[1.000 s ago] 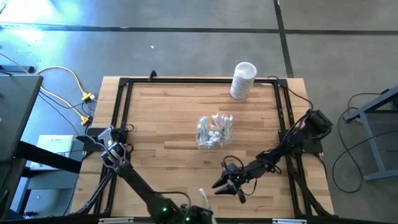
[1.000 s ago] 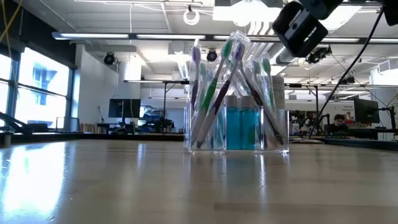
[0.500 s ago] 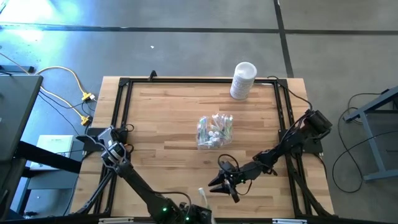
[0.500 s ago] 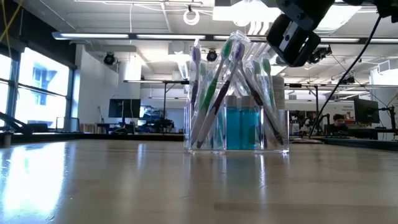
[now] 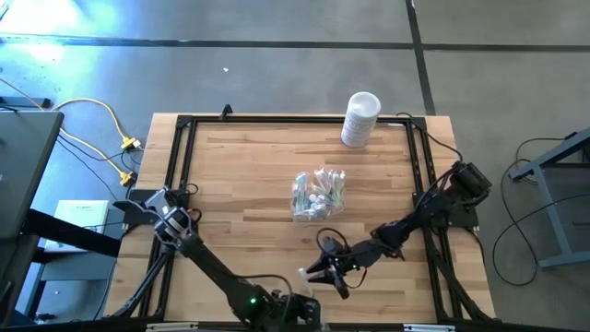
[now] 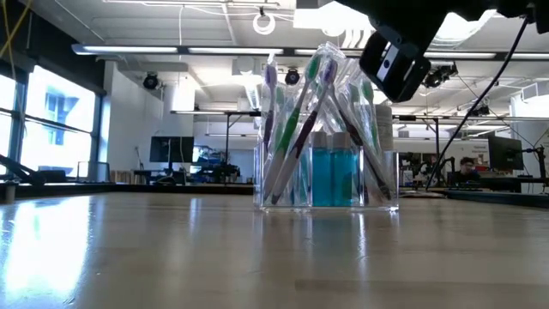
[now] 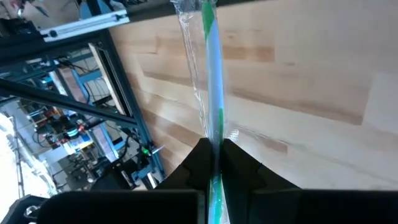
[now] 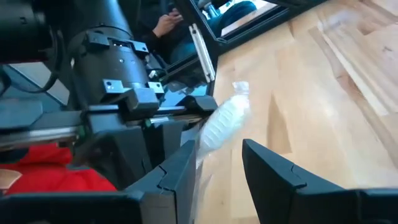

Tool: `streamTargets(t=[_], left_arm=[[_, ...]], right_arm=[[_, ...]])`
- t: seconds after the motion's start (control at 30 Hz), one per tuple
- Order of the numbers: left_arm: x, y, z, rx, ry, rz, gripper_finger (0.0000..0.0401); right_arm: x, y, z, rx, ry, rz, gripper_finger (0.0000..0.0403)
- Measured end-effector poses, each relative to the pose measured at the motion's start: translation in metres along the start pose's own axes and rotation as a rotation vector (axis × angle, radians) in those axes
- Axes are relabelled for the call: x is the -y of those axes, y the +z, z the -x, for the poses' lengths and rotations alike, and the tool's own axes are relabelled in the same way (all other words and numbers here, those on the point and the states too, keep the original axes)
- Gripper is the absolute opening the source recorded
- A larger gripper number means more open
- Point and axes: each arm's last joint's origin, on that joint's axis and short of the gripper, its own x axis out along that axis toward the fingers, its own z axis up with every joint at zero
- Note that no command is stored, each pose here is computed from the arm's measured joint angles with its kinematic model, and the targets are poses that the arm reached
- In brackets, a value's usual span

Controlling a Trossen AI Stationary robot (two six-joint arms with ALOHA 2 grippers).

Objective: Pick & Place toothbrushing station
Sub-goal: Put the green toothbrush into the transparent organizer

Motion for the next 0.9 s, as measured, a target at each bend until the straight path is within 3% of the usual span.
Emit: streamTargets(t=[0.37,0.5,0.63,0.9], left_arm=[[-0.003,-0.015,-0.011,-0.030,-0.026,0.004,0.0015],[-0.005,-0.025,-0.018,-0.053,-0.039,0.015,0.0015],[-0.005,-0.034,-0.024,-0.075,-0.061,0.012,0.0015],[-0.005,-0.041,-0.028,-0.125,-0.068,0.030,0.0019]], right_arm=[[0.009,0.006,-0.002,-0.078,0.073,0.025,0.0117],[0.015,0.007,-0.003,-0.103,0.067,0.089,0.0084],[0.018,0.010,-0.003,-0.131,0.090,0.115,0.0020],[0.027,0.014,-0.002,-0.168,0.083,0.184,0.0010]])
